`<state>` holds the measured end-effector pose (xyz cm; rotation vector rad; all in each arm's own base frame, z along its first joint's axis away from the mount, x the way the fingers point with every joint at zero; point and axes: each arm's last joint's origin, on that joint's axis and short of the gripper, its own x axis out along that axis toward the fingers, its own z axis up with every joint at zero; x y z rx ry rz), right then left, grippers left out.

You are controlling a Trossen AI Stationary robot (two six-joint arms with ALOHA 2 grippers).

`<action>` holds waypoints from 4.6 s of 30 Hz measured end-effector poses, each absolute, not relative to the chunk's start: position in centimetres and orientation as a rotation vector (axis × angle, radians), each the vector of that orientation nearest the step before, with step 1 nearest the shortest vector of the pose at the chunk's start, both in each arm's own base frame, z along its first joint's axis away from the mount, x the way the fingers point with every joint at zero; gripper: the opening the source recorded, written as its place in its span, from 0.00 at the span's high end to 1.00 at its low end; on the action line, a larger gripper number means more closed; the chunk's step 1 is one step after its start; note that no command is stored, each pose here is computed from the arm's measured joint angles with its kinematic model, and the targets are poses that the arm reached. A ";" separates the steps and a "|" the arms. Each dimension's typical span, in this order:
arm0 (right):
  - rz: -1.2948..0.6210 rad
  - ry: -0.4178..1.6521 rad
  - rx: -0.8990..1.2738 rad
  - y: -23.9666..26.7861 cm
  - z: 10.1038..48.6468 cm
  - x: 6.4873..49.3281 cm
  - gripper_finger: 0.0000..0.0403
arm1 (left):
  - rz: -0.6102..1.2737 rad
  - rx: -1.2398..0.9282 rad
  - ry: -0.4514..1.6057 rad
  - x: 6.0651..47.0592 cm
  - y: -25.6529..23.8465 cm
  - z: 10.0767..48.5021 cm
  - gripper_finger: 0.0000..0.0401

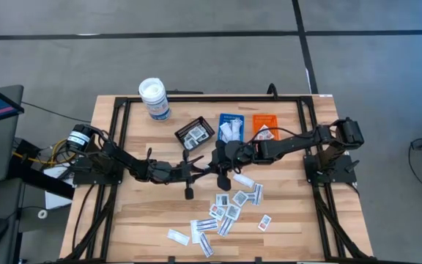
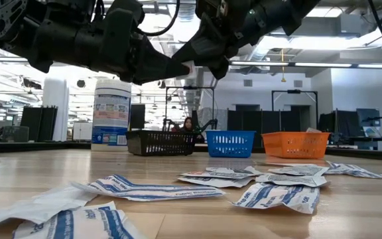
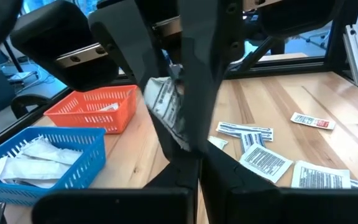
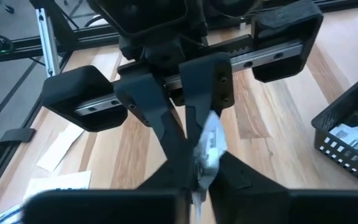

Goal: Pick & Place First Aid Supplies
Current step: Put the orange ointment pack into the orange bin, then put the blue bandage into the blue bin

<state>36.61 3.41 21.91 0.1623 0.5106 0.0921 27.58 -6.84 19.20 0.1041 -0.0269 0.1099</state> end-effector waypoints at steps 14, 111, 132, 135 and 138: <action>0.100 0.502 0.135 3.5 22.0 36.6 0.90 | 0.112 0.104 -0.027 27.6 -6.8 19.2 0.98; -0.751 1.170 0.295 -6.0 21.8 24.7 0.84 | 0.111 0.070 0.004 27.6 -6.8 18.9 0.98; -0.259 1.037 0.086 6.3 22.4 26.3 0.80 | 0.111 0.070 0.005 27.6 -6.8 18.9 0.98; -0.217 1.010 0.064 6.4 22.5 26.6 0.76 | 0.111 0.070 0.005 27.6 -6.8 18.9 0.98; -0.172 0.977 0.102 6.5 22.7 27.1 0.71 | 0.111 0.070 0.004 27.6 -6.8 18.9 0.98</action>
